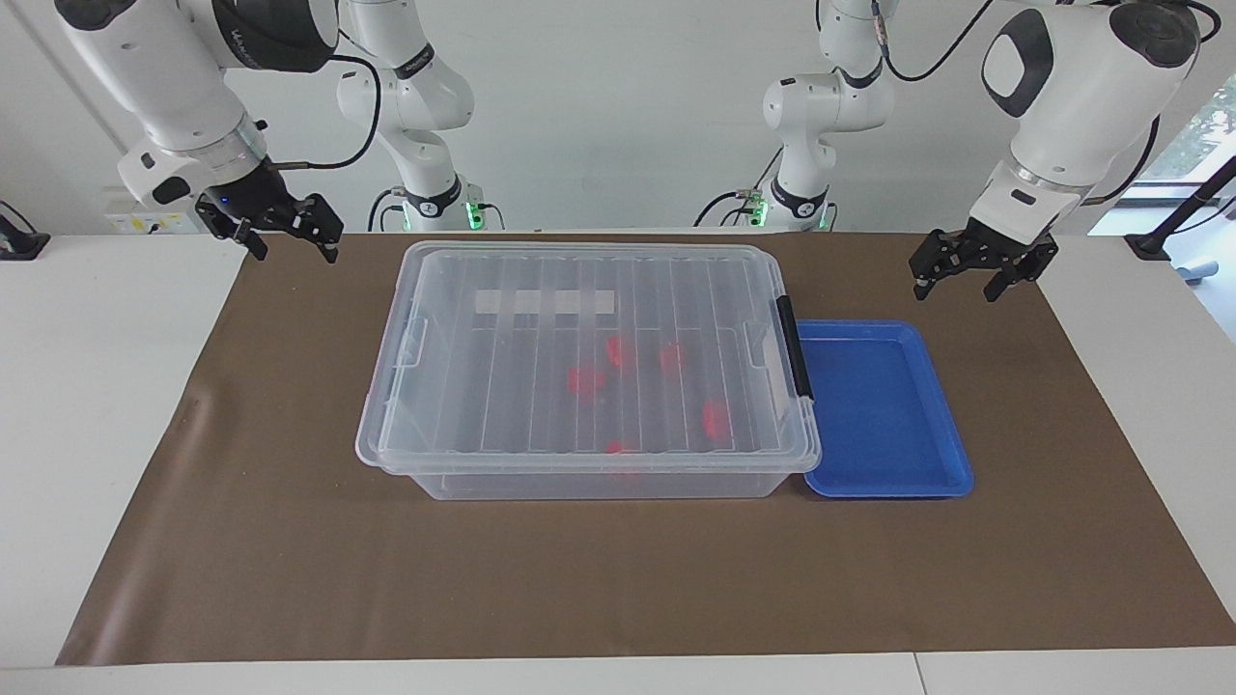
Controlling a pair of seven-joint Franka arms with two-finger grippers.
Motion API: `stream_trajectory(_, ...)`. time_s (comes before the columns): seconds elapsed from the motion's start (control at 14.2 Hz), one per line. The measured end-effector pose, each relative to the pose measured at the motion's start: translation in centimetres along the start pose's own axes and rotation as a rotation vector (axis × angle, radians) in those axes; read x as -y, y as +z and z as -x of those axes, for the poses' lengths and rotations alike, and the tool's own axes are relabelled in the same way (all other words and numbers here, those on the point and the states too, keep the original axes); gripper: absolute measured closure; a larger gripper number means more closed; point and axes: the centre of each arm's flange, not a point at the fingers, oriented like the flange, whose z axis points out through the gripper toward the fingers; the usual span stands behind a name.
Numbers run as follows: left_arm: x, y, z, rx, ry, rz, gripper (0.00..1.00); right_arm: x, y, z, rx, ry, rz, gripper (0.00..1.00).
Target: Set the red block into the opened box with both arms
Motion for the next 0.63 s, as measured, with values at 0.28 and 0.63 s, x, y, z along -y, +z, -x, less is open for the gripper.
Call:
stream_trajectory(0.28,0.0,0.0,0.0,0.000,0.000,0.000,0.00,-0.1,-2.3,0.4,-0.027,-0.041,0.000,0.00)
stream_trajectory(0.63,0.0,0.0,0.0,0.000,0.000,0.000,0.00,-0.6,-3.4,0.5,-0.067,-0.077,0.008,0.00)
